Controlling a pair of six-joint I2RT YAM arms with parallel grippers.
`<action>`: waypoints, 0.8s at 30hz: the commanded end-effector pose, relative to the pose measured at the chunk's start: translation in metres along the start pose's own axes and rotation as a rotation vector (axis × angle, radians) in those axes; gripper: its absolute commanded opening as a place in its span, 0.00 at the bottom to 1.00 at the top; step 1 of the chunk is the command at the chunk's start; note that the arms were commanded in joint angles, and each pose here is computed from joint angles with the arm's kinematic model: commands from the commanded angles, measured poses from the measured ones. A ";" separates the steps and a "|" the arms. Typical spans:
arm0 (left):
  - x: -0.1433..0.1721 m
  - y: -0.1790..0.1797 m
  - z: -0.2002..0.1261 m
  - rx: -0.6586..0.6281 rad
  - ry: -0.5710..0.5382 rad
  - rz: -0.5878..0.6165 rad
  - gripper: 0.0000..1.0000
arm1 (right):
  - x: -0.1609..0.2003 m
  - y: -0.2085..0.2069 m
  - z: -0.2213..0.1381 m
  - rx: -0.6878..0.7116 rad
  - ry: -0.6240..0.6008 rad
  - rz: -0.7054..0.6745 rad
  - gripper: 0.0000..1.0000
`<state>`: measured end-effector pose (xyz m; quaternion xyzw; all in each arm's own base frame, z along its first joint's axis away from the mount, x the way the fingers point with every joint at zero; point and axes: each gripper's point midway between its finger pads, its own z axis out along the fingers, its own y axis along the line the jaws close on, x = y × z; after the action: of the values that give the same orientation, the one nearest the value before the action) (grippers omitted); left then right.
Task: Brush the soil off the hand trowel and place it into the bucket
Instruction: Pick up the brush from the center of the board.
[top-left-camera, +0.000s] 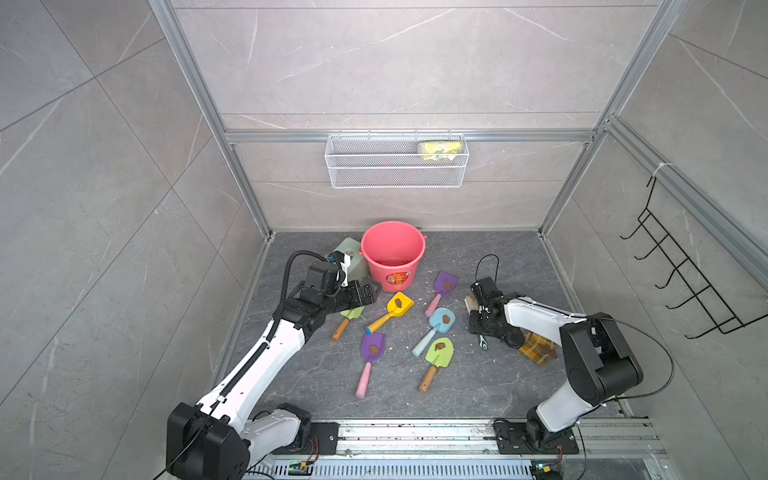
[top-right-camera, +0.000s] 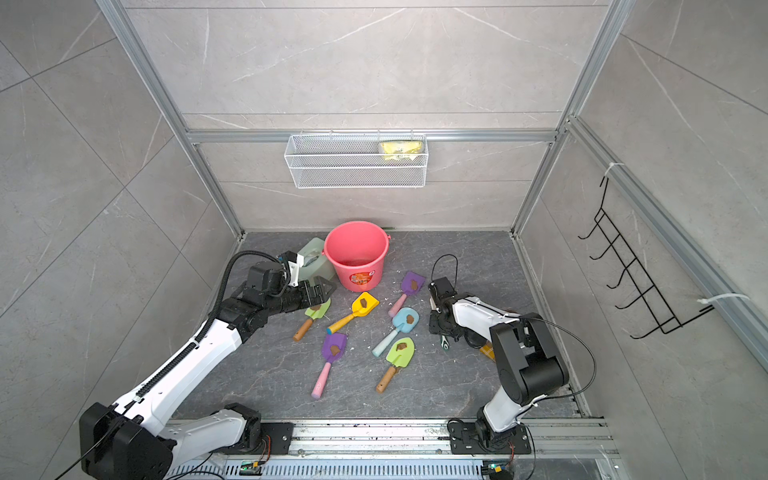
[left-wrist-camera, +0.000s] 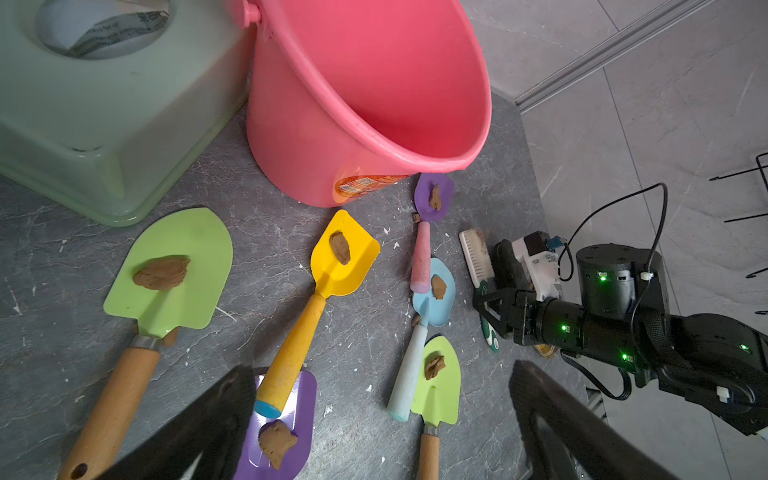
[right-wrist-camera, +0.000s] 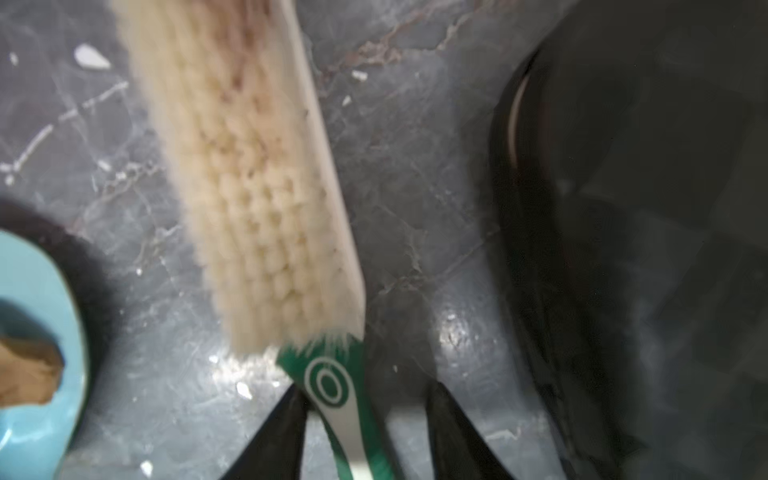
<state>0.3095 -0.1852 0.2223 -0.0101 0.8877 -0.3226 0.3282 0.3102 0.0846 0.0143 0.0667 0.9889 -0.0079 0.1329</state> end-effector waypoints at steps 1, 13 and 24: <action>-0.019 -0.020 -0.005 0.060 -0.044 0.051 1.00 | 0.010 0.006 0.014 0.015 0.039 -0.030 0.41; -0.004 -0.018 -0.009 0.077 -0.022 0.014 1.00 | 0.014 0.011 0.007 -0.008 -0.012 -0.050 0.20; 0.005 -0.051 -0.019 0.262 -0.067 0.030 0.97 | -0.008 0.054 -0.062 -0.339 -0.255 -0.142 0.01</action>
<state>0.2880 -0.2043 0.2355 0.0152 0.8580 -0.3852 0.3395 0.3010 0.1166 0.0447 0.0098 0.9732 0.0800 0.2152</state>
